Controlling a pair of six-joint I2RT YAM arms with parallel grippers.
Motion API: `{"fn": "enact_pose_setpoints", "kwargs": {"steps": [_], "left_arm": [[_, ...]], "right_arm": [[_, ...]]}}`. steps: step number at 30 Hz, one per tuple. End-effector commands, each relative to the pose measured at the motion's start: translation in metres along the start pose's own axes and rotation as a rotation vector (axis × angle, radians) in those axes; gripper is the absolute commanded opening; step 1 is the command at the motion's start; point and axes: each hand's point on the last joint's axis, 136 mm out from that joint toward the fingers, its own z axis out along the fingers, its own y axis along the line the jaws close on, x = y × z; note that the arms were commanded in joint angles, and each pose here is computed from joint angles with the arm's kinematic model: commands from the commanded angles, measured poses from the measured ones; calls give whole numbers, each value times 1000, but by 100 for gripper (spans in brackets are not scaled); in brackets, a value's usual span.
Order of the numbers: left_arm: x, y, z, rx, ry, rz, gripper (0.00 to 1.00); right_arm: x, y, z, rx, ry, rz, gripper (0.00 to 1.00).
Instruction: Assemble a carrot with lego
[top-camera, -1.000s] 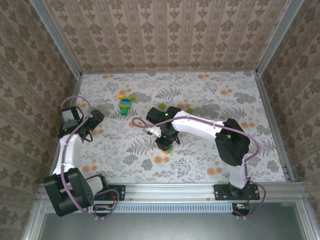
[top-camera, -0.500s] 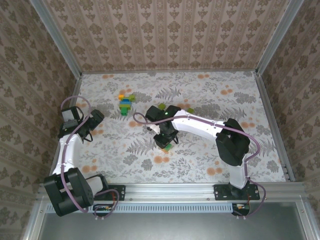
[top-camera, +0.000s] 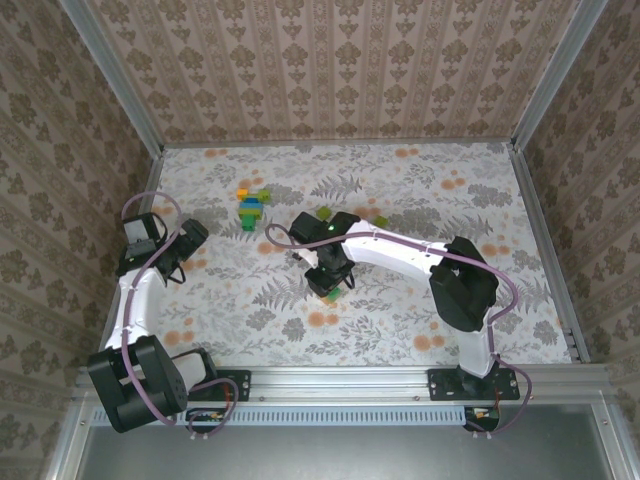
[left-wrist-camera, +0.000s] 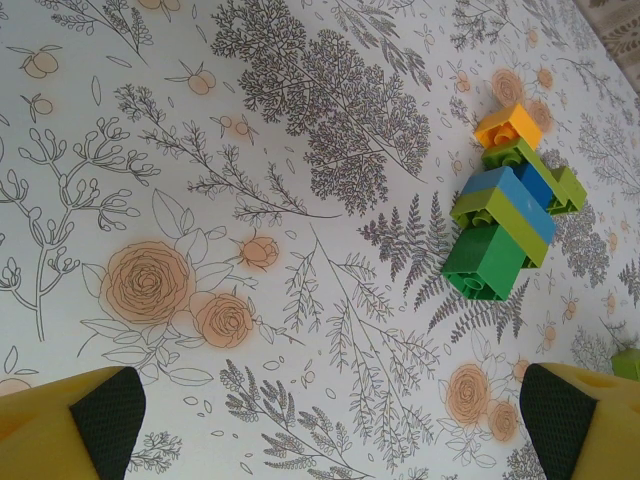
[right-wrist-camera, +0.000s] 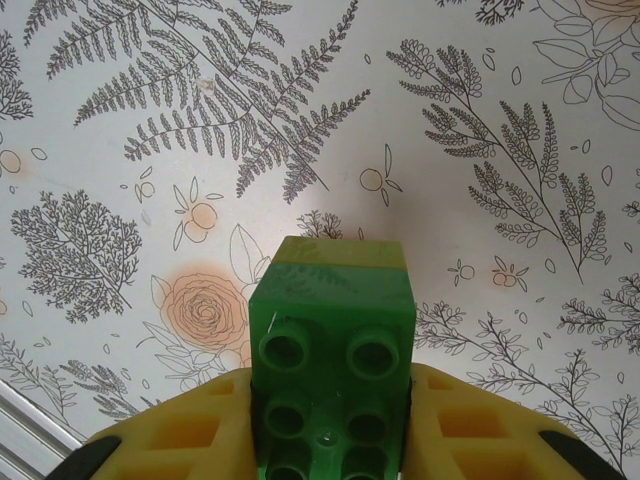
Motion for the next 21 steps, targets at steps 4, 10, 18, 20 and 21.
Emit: {"fn": "enact_pose_setpoints", "kwargs": {"steps": [4, 10, 18, 20, 21], "left_arm": [[-8, -8, -3, 8, -18, 33, 100], [-8, -8, -3, 9, -17, 33, 100], [-8, -9, -4, 12, -17, 35, 100], [-8, -9, -3, 13, -17, 35, 100], [-8, -9, -3, 13, -15, 35, 100]], "right_arm": [[-4, 3, 1, 0, -3, 21, 38], [-4, 2, 1, 3, -5, 28, 52], [-11, -3, -14, 29, -51, 35, 61], [-16, -8, -24, 42, -81, 46, 64], [-18, -10, -29, 44, -93, 53, 65]]}}
